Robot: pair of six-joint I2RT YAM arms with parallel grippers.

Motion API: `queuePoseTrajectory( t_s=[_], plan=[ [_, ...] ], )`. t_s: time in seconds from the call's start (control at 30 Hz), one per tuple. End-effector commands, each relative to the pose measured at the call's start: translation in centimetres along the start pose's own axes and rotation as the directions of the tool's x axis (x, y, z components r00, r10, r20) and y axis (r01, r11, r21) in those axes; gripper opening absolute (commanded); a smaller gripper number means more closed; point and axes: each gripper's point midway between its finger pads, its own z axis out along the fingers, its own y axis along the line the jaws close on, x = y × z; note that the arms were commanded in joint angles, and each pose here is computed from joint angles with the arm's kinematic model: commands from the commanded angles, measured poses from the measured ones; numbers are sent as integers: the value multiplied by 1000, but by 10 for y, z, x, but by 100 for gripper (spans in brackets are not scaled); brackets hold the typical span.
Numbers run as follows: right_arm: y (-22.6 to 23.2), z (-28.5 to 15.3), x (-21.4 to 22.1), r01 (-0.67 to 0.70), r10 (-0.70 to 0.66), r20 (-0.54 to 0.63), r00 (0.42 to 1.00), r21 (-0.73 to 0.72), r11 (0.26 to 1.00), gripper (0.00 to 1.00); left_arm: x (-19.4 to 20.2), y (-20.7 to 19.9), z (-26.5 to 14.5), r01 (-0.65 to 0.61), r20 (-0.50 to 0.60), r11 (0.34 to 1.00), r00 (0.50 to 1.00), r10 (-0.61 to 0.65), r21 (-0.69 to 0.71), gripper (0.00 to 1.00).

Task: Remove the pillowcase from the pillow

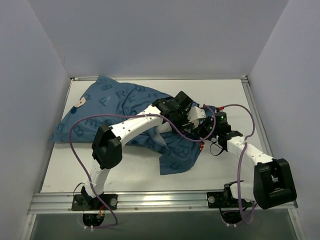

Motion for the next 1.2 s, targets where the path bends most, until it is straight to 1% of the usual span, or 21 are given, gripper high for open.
queuePoseTrajectory(
  t_s=[0.0,0.07,0.1,0.13,0.23,0.33,0.37,0.4,0.47,0.5,0.57,0.67,0.77,0.87,0.97,1.0,1.03,1.07,1.1,1.13,1.17],
  plan=[
    [-6,-8,-5,-38,38,23,999,1,999,0,37,25,17,-7,-101,995,995,-2,-96,67],
    [-11,-9,-8,-47,46,28,999,15,999,0,53,21,22,4,-134,997,991,-14,-76,42],
    [-14,-9,-9,-50,49,31,998,24,998,0,57,21,22,10,-144,997,989,-21,-71,7],
    [-21,-9,-13,-59,57,44,997,48,997,0,61,20,21,12,-150,997,988,-23,-74,2],
    [-29,-9,-32,-70,61,94,994,93,993,0,69,14,9,-21,-152,998,988,12,-59,2],
    [-23,-8,-66,-85,62,187,980,119,989,0,74,1,-6,-96,-114,994,989,89,-56,2],
    [-22,-7,-75,-94,65,213,975,131,987,0,64,0,-16,-126,-66,989,991,120,-84,2],
    [-14,-8,-93,-100,66,255,965,124,987,0,81,-10,-11,-174,-100,983,981,167,-65,2],
    [-28,-3,-114,-162,100,313,944,178,970,0,85,-16,-17,-207,-95,976,975,200,-70,2],
    [-26,-2,-127,-186,119,338,933,172,967,0,89,-20,-17,-221,-99,974,972,214,-61,2],
    [-44,11,-138,-248,166,350,922,202,948,0,96,-25,-20,-223,-99,973,971,218,-52,2],
    [-63,38,-142,-254,162,311,937,285,924,0,97,-32,-30,-244,-60,969,968,242,-38,2],
    [-100,54,-151,-311,204,308,929,353,882,0,98,-38,-43,-262,-32,965,965,262,-23,2],
    [-127,55,-160,-338,202,338,919,415,845,0,105,-38,-51,-240,-45,970,970,239,-27,2],
    [-132,51,-157,-300,165,322,932,432,851,0,102,-32,-59,-176,-9,984,984,176,-24,2],
    [-132,51,-155,-292,160,318,935,428,856,0,99,-29,-64,-130,10,991,991,130,-24,2],
    [-131,50,-151,-277,153,304,940,423,863,0,98,-24,-71,-85,32,996,996,85,-7,2],
    [-138,50,-142,-269,152,284,947,436,859,0,82,-13,-84,-46,87,999,995,48,-17,2],
    [-141,50,-138,-258,147,268,952,447,857,0,70,-14,-93,12,144,1000,989,-15,23,2],
    [-146,49,-133,-234,128,248,960,463,855,0,65,-9,-107,47,173,998,984,-52,33,2],
    [-152,48,-125,-221,123,227,966,480,849,0,51,12,-130,105,236,994,966,-105,11,2]
  ],
)
